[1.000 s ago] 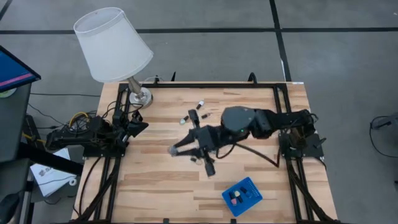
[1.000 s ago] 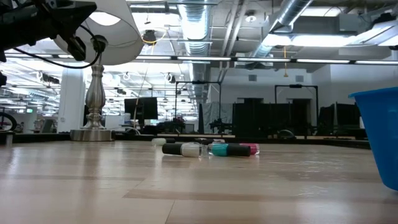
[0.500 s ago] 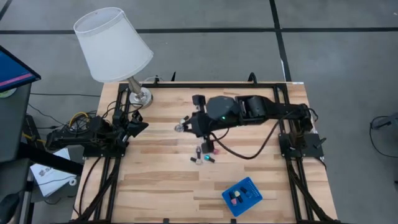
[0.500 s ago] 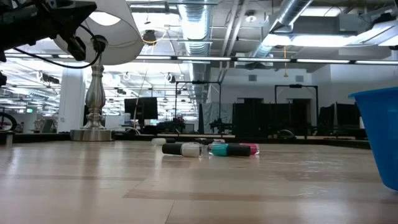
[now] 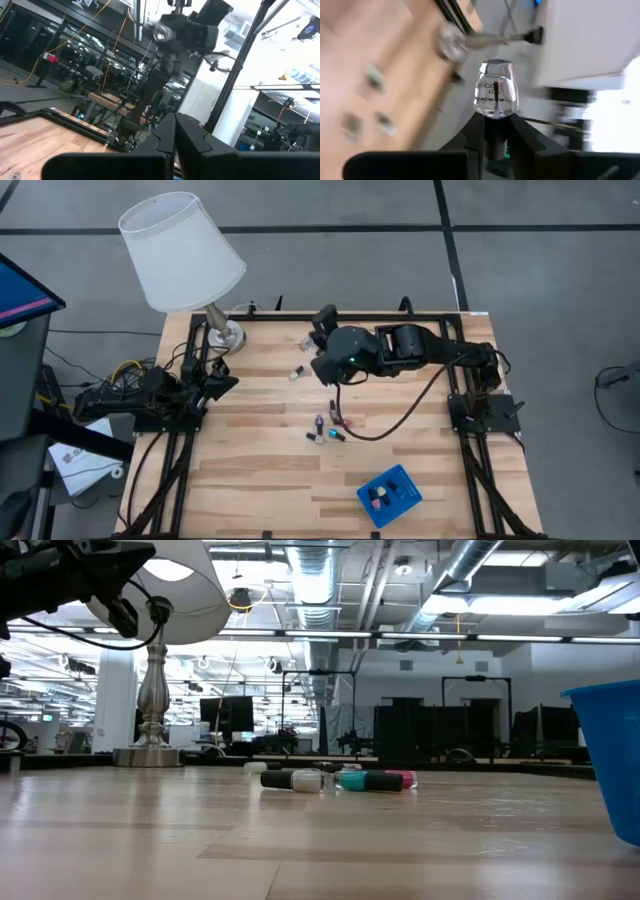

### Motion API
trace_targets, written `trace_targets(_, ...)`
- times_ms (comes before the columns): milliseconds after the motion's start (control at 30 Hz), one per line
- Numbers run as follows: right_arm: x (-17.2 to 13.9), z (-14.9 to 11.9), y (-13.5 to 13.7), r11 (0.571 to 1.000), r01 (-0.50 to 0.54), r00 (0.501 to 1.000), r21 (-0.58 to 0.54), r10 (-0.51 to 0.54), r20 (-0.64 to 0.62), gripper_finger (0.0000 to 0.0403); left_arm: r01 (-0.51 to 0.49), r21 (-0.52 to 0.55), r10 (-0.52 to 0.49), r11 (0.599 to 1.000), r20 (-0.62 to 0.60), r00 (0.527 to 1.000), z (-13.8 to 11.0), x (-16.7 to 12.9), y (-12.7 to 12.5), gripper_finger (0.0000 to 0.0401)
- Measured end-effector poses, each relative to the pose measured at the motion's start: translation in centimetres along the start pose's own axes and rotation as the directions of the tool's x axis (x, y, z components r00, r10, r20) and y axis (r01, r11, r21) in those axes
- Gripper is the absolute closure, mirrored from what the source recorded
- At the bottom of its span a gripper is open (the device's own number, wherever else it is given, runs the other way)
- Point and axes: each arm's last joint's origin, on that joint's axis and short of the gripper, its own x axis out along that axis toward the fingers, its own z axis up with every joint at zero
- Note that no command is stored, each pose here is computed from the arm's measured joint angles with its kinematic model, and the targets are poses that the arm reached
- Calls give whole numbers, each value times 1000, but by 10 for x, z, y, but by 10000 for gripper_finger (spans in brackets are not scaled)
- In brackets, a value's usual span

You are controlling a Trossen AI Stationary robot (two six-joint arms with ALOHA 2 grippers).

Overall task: Pick & Place Nail Polish
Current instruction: Put the bottom transparent nail polish into the blue bin

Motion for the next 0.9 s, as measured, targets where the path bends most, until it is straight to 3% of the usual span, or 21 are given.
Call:
trace_targets(133,3,1,-11,972,105,993,-211,-116,-38,358,0,0,0,1000,0,1000,0,0,0,400)
trace_targets(233,4,3,-21,917,173,981,-361,-192,-18,358,0,0,0,1000,0,1000,0,0,0,400)
trace_targets(367,6,10,-37,795,293,941,-530,-337,15,358,0,0,0,1000,0,1000,0,0,0,400)
trace_targets(500,6,23,-52,657,470,860,-590,-491,138,358,0,0,0,1000,0,1000,0,0,0,400)
trace_targets(633,-6,32,-66,461,698,692,-548,-631,352,358,0,0,0,1000,0,1000,0,0,0,400)
trace_targets(767,-15,46,-72,223,887,426,-406,-735,528,358,0,0,0,1000,0,1000,0,0,0,400)
trace_targets(900,-36,55,-75,94,978,190,-185,-759,622,358,1,0,-1,1000,1,1000,0,0,0,400)
